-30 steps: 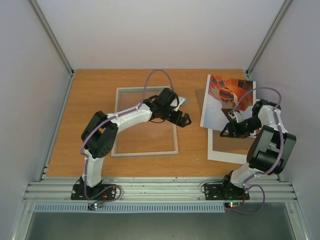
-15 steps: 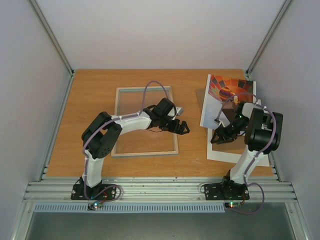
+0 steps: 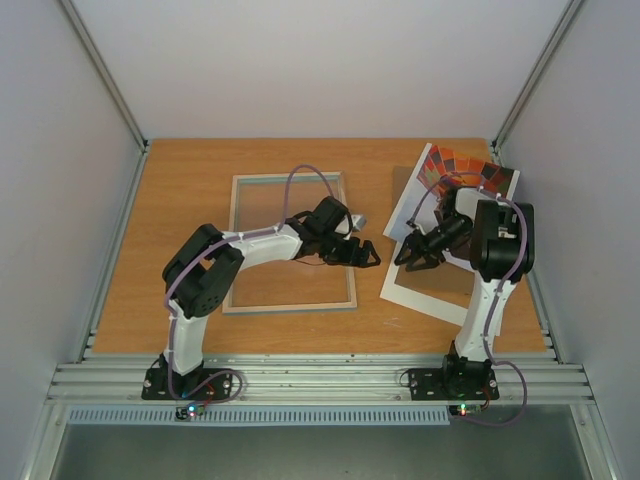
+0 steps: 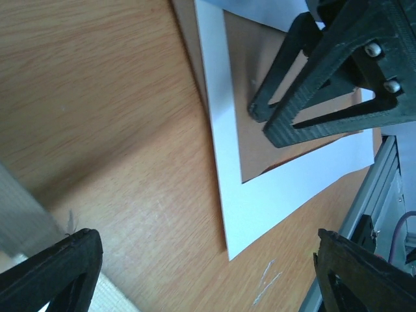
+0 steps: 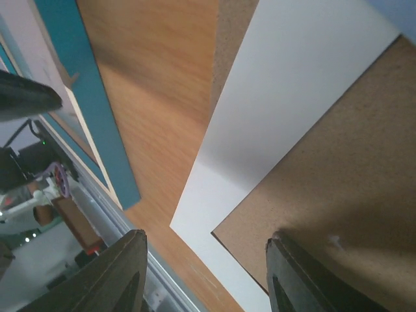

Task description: Put the photo into the frame

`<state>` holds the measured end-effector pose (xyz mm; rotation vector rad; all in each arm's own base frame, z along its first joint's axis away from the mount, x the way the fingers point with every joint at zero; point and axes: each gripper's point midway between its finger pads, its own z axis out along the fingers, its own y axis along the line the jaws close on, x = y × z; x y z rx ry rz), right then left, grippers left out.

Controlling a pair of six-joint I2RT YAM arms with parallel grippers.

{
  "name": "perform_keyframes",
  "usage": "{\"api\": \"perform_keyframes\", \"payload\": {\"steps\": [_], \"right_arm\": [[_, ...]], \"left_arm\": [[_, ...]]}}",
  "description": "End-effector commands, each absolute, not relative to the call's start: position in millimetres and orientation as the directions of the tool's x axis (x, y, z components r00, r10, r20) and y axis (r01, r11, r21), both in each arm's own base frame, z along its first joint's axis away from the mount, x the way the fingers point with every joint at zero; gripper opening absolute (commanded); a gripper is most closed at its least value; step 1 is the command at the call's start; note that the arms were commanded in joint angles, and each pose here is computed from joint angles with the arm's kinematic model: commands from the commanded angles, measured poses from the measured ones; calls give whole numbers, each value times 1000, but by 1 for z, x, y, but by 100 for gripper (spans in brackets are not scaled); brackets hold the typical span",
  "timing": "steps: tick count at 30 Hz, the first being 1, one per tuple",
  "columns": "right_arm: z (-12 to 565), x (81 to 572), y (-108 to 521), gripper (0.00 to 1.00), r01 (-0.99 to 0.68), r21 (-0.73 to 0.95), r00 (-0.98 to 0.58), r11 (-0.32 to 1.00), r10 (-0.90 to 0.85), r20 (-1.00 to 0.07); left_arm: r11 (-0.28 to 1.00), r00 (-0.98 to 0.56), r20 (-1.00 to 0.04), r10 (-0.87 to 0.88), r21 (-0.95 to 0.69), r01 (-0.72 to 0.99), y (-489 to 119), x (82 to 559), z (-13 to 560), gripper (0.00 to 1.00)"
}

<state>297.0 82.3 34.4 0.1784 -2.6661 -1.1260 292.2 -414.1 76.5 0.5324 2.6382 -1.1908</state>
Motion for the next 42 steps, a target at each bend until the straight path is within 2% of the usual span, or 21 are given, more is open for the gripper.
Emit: {"api": "perform_keyframes", "payload": {"steps": [1, 7, 10, 12, 17, 22, 29, 35, 37, 42], "right_arm": [[49, 324, 90, 51, -70, 733, -988, 677, -147, 42], [73, 309, 61, 47, -154, 641, -986, 751, -159, -51], [68, 303, 32, 41, -138, 582, -989, 801, -145, -36], [60, 298, 14, 34, -129, 543, -990, 830, -141, -20], [34, 287, -6, 22, -152, 460, -985, 875, -172, 2], [12, 280, -6, 15, -128, 468, -983, 874, -173, 55], [11, 283, -7, 14, -112, 467, -983, 877, -165, 76], [11, 283, -7, 14, -105, 469, -984, 877, -160, 80], [11, 283, -7, 13, -103, 469, -984, 877, -158, 79], [11, 283, -6, 13, -105, 470, -984, 876, -159, 78]], "left_arm": [[558, -923, -331, 197, -736, 383, -437, 298, 88, 87], [562, -925, -324, 199, -735, 379, -460, 295, 83, 79], [577, -917, -338, 212, -714, 397, -471, 289, 78, 75], [599, -933, -295, 205, -716, 358, -473, 288, 66, 69], [631, -962, -206, 180, -726, 274, -469, 283, 45, 64], [658, -977, -156, 149, -721, 215, -466, 282, 30, 58], [648, -987, -44, 156, -749, 136, -473, 272, 0, 48], [643, -990, 3, 139, -761, 88, -477, 271, -14, 46], [641, -991, 7, 136, -763, 83, -478, 272, -16, 40], [630, -991, -21, 131, -770, 100, -480, 278, -8, 16]]}}
